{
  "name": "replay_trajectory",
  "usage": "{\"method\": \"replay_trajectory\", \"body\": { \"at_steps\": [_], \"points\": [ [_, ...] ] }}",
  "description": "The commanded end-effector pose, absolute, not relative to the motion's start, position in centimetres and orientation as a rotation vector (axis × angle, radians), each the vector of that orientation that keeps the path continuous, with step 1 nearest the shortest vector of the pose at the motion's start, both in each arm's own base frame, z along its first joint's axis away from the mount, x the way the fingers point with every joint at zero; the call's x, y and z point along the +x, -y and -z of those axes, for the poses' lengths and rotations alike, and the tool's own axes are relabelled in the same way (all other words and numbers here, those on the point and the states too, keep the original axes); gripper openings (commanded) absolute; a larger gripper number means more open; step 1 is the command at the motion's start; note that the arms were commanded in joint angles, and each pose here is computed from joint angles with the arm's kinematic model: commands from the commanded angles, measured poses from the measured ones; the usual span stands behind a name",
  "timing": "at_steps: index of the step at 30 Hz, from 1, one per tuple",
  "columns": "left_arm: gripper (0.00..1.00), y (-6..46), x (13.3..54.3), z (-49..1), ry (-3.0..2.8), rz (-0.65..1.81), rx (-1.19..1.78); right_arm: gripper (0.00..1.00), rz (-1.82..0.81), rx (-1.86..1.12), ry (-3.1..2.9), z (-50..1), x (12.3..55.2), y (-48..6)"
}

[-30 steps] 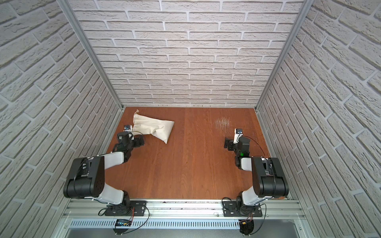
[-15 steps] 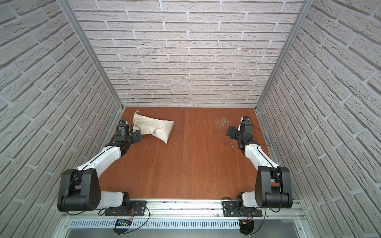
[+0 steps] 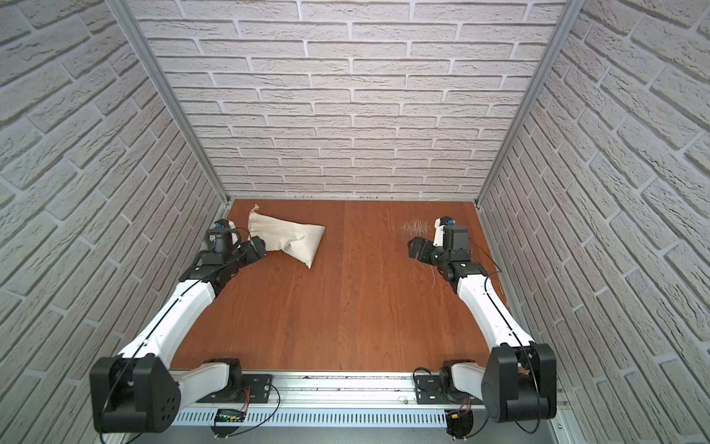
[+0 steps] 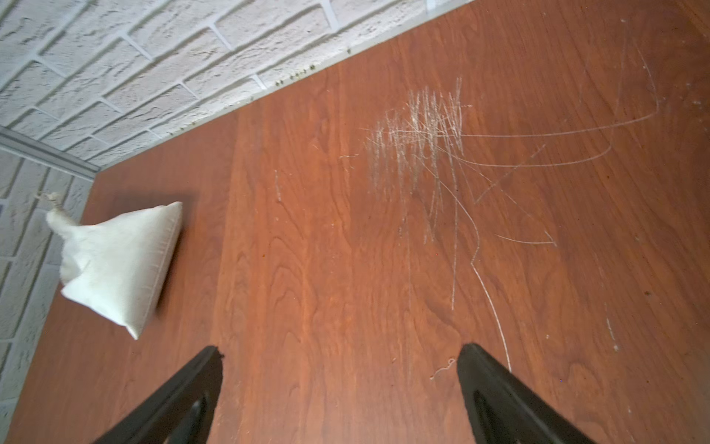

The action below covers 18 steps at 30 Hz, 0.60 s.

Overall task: Close the soil bag
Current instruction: Move the soil bag to the center of the board.

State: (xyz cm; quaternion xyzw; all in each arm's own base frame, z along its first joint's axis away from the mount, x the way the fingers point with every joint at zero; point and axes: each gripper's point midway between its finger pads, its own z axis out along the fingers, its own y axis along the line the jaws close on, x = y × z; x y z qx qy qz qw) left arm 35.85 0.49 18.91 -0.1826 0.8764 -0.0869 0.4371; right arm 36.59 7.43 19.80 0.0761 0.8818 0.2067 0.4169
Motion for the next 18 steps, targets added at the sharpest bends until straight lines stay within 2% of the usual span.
{"method": "replay_trajectory", "body": {
  "at_steps": [1,10,18],
  "points": [
    [0.98,0.6,34.9,-19.2,-2.193,0.266,-0.435,0.99,-0.574,0.130,-2.139,-22.8,35.7,-8.8],
    [0.98,1.5,33.9,-20.6,-2.174,0.332,-0.416,0.98,-0.650,-0.039,-2.141,-23.9,34.8,-13.0],
    [0.98,0.9,34.2,-19.6,-2.195,0.295,-0.462,0.99,-0.702,-0.175,-2.199,-22.9,34.7,-17.3]
  ]
}}
